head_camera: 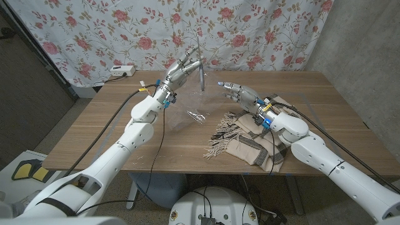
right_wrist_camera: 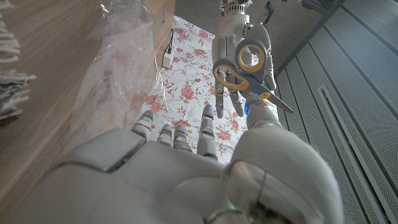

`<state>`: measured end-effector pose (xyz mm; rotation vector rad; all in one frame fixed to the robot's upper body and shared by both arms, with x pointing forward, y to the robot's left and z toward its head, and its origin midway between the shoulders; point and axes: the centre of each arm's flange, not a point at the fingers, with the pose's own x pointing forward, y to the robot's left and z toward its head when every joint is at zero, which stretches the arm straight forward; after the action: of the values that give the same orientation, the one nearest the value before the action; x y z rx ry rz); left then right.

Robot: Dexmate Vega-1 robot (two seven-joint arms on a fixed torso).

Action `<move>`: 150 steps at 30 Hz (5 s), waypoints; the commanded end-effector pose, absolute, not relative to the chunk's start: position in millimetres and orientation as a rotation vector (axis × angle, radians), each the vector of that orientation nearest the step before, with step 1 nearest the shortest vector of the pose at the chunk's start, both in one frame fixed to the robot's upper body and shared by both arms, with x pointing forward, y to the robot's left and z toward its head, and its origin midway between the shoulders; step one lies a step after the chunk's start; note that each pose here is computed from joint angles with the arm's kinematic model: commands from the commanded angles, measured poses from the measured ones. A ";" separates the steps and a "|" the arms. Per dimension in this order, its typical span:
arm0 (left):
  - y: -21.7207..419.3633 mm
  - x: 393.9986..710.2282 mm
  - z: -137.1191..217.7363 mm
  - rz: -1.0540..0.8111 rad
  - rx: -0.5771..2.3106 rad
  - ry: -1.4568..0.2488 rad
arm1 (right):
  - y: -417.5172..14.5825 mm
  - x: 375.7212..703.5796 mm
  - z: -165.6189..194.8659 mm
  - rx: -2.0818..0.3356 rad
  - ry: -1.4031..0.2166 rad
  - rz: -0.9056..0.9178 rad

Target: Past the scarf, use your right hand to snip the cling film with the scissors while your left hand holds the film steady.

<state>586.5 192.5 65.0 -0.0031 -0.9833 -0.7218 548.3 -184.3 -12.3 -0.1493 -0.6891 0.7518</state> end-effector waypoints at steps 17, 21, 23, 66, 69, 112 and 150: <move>183.2 584.3 60.9 -0.718 0.008 -1.008 | -188.2 550.9 -10.5 -0.151 -0.708 0.772; 184.3 584.1 62.3 -0.701 -0.001 -1.020 | -184.9 548.5 -9.4 -0.169 -0.707 0.792; 184.4 584.2 62.5 -0.699 -0.001 -1.024 | -184.3 548.3 -9.5 -0.171 -0.706 0.795; 171.6 586.5 62.4 -0.742 0.002 -1.021 | -161.4 546.7 -2.8 -0.172 -0.724 0.864; 169.3 585.6 63.4 -0.751 0.003 -1.024 | -161.2 547.4 -3.5 -0.166 -0.723 0.866; 159.9 589.5 59.5 -0.782 -0.003 -1.000 | -160.4 550.3 -8.4 -0.110 -0.716 0.876; 148.7 587.3 53.0 -0.817 0.009 -0.988 | -150.0 547.8 -11.7 -0.112 -0.722 0.909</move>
<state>587.2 151.7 55.1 0.0086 -0.9941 -0.8092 548.4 -153.1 -12.1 -0.1129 -0.7177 0.9024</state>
